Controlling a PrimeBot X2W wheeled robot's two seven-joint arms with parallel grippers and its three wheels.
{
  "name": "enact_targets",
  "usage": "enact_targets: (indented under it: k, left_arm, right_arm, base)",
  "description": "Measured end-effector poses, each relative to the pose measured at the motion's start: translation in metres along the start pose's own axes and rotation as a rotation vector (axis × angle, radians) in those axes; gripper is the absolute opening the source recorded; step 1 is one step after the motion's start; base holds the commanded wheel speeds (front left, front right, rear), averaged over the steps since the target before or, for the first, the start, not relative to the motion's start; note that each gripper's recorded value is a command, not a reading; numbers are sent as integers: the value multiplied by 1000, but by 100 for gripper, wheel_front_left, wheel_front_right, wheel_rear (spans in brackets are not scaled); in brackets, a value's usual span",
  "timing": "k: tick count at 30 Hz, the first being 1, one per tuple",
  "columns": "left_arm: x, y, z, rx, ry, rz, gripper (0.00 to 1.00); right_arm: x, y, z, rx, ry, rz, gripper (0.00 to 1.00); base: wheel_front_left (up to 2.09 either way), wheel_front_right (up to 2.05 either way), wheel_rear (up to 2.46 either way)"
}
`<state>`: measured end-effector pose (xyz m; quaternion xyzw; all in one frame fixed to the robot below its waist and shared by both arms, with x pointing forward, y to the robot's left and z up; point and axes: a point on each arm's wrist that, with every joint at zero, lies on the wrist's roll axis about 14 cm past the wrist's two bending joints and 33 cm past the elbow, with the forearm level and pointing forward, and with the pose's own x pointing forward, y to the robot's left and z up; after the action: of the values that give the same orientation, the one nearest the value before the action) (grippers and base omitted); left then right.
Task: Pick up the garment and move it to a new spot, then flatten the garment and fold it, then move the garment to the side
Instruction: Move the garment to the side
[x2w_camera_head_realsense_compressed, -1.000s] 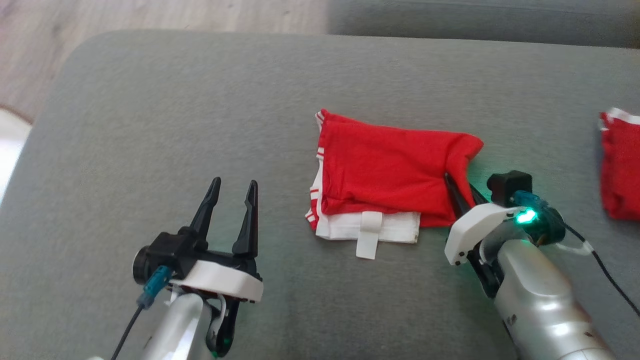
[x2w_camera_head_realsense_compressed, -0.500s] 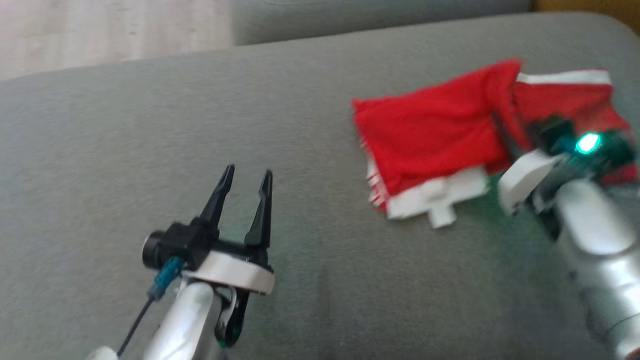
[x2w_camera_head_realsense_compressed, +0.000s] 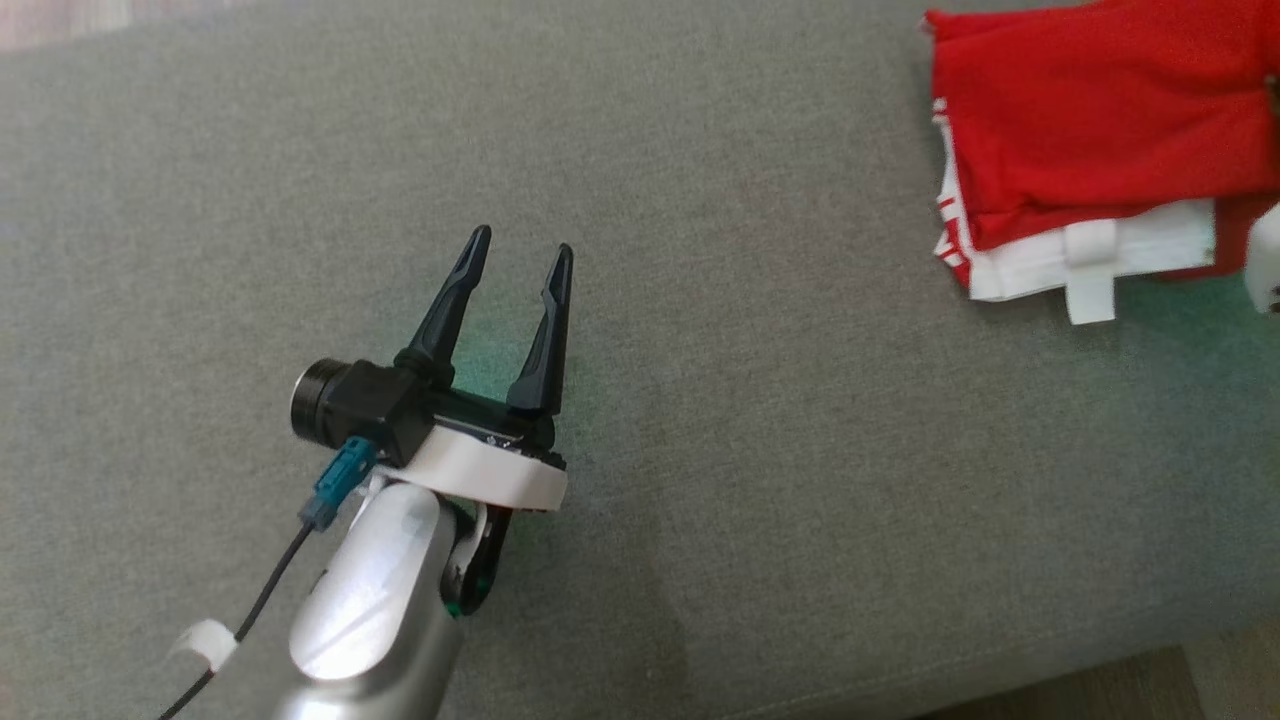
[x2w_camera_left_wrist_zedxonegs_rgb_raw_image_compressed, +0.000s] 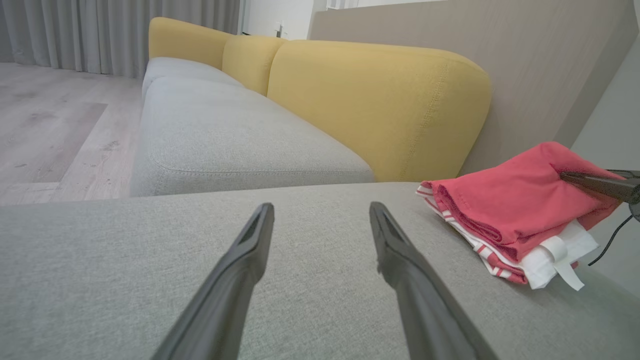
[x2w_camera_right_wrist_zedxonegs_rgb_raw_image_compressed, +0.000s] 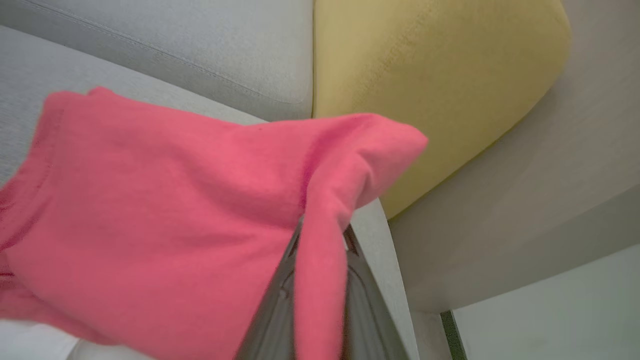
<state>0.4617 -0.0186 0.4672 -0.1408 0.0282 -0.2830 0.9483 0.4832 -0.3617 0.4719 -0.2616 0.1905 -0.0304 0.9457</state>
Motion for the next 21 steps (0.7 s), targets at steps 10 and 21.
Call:
enact_targets:
  k: [10,21]
  left_arm:
    - [5,16,-13,-5,23,17,100]
    - [0,30,-4,12,6,60,100]
  right_arm:
    - [15,-3,-26,28,78,-28,0]
    - [20,-5,-14,47,46,-53,100]
  base:
    - [0,0,0]
    - [0,0,0]
